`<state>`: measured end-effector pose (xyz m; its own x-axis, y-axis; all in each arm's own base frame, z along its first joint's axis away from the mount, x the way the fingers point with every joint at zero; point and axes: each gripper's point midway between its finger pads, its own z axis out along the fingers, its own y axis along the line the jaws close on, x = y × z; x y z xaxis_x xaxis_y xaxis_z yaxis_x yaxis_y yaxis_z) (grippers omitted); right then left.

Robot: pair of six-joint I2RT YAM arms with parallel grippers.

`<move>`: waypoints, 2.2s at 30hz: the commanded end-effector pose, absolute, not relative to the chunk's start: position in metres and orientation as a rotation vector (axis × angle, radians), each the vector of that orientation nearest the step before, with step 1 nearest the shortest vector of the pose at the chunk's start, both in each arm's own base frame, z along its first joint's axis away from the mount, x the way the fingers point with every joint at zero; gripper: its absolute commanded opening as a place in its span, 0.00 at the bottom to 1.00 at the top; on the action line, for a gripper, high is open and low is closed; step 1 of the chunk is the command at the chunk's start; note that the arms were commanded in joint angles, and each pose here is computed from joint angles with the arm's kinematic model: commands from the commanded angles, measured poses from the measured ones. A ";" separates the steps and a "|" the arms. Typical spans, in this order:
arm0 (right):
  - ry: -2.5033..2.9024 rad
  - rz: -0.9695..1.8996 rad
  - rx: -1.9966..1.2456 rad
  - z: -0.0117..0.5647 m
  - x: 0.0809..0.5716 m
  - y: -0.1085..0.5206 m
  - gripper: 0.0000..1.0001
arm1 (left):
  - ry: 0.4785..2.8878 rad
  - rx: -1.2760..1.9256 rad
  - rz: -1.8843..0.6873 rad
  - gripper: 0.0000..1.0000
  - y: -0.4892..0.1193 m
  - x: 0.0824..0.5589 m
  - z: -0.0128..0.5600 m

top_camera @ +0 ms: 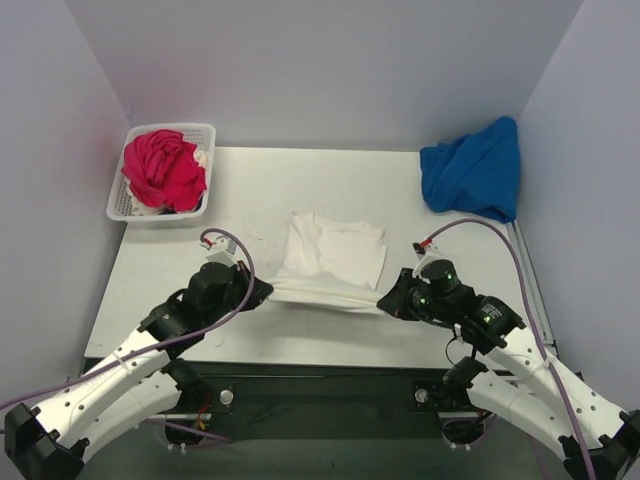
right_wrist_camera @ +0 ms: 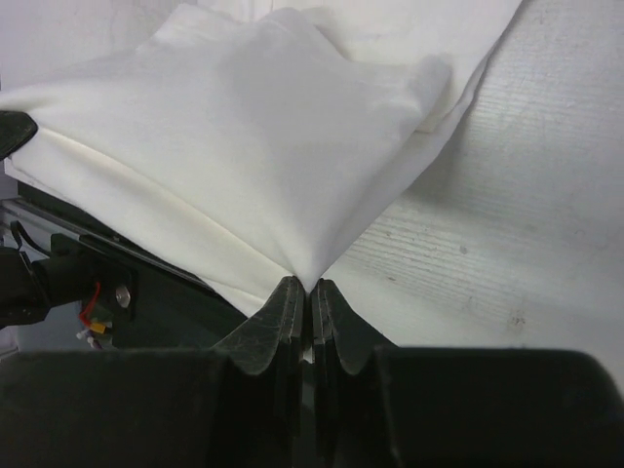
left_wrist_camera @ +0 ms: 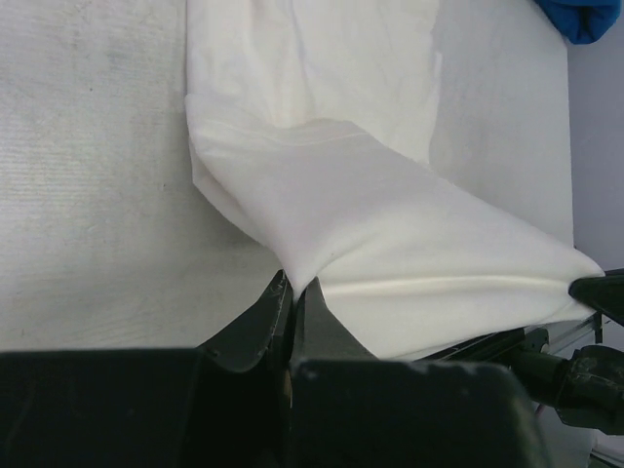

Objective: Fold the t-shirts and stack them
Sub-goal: Fold the tshirt

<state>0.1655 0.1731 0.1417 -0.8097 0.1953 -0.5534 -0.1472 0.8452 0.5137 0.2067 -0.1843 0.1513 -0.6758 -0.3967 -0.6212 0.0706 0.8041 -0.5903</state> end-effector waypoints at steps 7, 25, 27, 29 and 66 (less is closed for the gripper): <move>2.438 0.465 0.065 0.133 0.161 0.133 0.00 | 2.134 -0.263 -0.486 0.00 -0.146 0.222 0.161; 2.248 0.247 0.127 0.177 0.281 0.126 0.00 | 1.998 -0.213 -0.324 0.00 -0.193 0.324 0.203; 2.248 0.254 0.158 0.175 0.301 0.124 0.00 | 1.986 -0.208 -0.316 0.00 -0.199 0.337 0.204; 2.285 0.257 0.154 0.164 0.313 0.127 0.00 | 1.997 -0.200 -0.302 0.00 -0.206 0.357 0.196; 2.319 0.206 0.108 0.141 0.412 0.174 0.34 | 1.943 -0.070 -0.438 0.68 -0.246 0.468 0.186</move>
<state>0.4358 0.1624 0.1376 -0.6675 0.2157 -0.7127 0.0617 0.9698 0.2358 0.4823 -0.2355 0.1524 -0.4475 -0.2387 -0.8618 0.0764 0.9500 -0.3027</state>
